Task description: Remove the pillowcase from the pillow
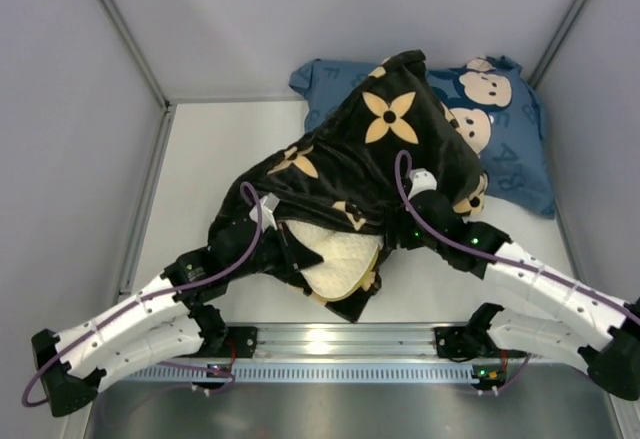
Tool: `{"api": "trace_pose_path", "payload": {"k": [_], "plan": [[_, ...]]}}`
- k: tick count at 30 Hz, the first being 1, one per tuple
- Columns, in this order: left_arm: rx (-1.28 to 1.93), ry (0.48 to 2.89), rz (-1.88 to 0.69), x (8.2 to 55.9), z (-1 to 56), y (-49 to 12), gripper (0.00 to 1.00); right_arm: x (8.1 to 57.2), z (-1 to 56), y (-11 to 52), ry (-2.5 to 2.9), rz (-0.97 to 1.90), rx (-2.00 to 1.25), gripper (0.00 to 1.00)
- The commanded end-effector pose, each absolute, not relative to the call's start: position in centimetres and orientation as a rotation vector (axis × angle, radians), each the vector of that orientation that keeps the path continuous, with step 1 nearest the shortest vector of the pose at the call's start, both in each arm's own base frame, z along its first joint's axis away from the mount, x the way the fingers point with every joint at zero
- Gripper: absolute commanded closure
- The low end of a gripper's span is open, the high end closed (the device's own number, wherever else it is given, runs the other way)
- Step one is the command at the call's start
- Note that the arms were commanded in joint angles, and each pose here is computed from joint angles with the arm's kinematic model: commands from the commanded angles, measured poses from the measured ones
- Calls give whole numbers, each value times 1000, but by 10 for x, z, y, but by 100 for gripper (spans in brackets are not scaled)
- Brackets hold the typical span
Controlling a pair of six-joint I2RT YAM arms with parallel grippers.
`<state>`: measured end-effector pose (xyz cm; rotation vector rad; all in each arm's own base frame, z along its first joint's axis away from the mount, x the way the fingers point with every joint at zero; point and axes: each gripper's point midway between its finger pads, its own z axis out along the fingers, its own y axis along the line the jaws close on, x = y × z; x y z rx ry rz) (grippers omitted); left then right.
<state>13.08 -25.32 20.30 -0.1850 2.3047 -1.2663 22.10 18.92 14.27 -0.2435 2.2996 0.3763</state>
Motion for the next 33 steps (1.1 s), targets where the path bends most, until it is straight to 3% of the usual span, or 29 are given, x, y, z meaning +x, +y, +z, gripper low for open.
{"api": "trace_pose_path", "payload": {"k": [1,5,11,16,20,25,33], "plan": [[-60,2242,-1403,130,230,-281,100,202,185,201,2157,496,-351,25],[-34,2290,-1385,134,209,-297,100,176,200,211,2130,662,-458,24],[42,2407,-1321,127,166,-321,100,174,259,239,1955,841,-528,26],[64,2391,-1345,120,164,-324,100,176,245,285,2001,935,-731,33],[51,2367,-1354,118,166,-316,100,159,239,325,1984,1070,-899,31],[51,2333,-1377,116,173,-311,100,149,205,355,2023,1031,-1023,30],[57,2341,-1388,111,169,-309,100,204,175,366,2099,743,-880,35]]}}
